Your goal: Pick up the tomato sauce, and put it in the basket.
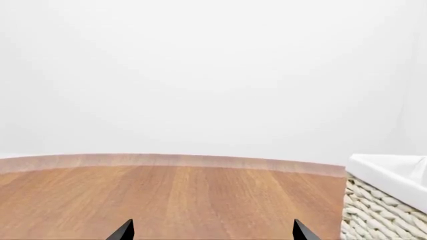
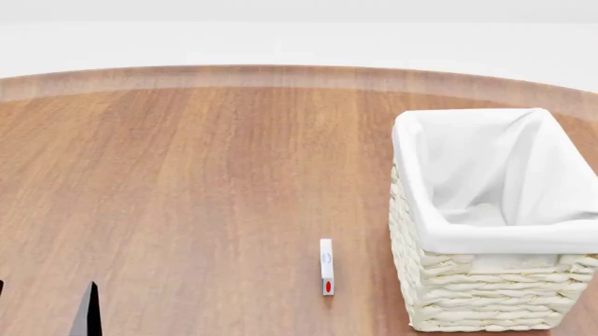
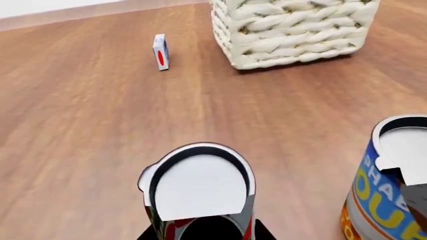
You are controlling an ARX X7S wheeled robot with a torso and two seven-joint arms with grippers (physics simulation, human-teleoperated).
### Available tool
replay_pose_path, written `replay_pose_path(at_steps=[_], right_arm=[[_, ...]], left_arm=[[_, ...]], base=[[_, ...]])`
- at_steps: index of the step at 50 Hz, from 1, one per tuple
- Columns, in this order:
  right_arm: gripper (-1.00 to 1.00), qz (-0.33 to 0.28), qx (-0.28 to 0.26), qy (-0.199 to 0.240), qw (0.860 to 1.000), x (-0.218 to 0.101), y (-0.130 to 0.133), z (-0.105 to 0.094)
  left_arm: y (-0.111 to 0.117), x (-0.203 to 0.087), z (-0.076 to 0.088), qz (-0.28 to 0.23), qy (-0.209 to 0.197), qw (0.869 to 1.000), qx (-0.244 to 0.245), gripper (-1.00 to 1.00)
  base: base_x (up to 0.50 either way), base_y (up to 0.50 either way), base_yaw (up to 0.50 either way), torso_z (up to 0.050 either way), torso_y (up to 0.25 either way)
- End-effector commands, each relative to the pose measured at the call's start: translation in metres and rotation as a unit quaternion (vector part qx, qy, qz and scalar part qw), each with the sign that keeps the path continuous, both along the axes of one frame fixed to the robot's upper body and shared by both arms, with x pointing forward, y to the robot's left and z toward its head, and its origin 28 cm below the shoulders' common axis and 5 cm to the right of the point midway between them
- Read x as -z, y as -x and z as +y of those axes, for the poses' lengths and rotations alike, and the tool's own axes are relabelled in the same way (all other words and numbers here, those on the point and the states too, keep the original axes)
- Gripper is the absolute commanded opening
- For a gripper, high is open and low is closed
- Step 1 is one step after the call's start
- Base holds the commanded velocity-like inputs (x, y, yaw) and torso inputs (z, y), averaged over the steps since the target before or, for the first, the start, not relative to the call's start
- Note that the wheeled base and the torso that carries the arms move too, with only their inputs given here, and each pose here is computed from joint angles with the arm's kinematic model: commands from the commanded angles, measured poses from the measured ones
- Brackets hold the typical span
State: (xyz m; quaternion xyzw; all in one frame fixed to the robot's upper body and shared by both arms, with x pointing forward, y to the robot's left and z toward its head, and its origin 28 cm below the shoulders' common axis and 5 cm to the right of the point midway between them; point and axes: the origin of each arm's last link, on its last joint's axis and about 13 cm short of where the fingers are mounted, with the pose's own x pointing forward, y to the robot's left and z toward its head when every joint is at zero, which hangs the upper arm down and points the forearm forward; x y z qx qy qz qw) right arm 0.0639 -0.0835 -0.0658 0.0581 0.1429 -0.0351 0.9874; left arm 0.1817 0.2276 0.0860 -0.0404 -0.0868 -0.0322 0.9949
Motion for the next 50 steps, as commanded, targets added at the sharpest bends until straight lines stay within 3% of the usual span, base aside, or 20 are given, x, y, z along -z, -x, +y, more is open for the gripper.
replay_pose_path(at_steps=[1,10,23,42,50], right_arm=[[-1.00,-0.005,-0.014,-0.010,1.000,-0.002,-0.003,0.000],[-1.00,-0.010,-0.018,-0.010,1.000,-0.005,0.001,0.003],[-1.00,-0.043,-0.056,0.006,0.998,-0.028,-0.010,0.029],[-1.00,-0.063,-0.097,0.027,0.993,-0.072,-0.064,0.039],[-1.00,-0.057,-0.073,0.060,0.994,-0.082,-0.104,0.030]], left_arm=[[-0.001,0.002,0.000,0.002,0.000,1.000,0.000,1.00],[0.000,0.002,0.002,0.001,0.001,1.000,-0.002,1.00],[0.003,0.003,0.002,0.002,0.001,1.000,-0.003,1.00],[0.002,0.004,0.004,0.004,0.007,1.000,-0.005,1.00],[0.002,0.005,0.005,0.005,0.009,1.000,-0.007,1.00]], base=[[0.00,0.00,0.00,0.000,0.000],[0.00,0.00,0.00,0.000,0.000],[0.00,0.00,0.00,0.000,0.000],[0.00,0.00,0.00,0.000,0.000],[0.00,0.00,0.00,0.000,0.000]])
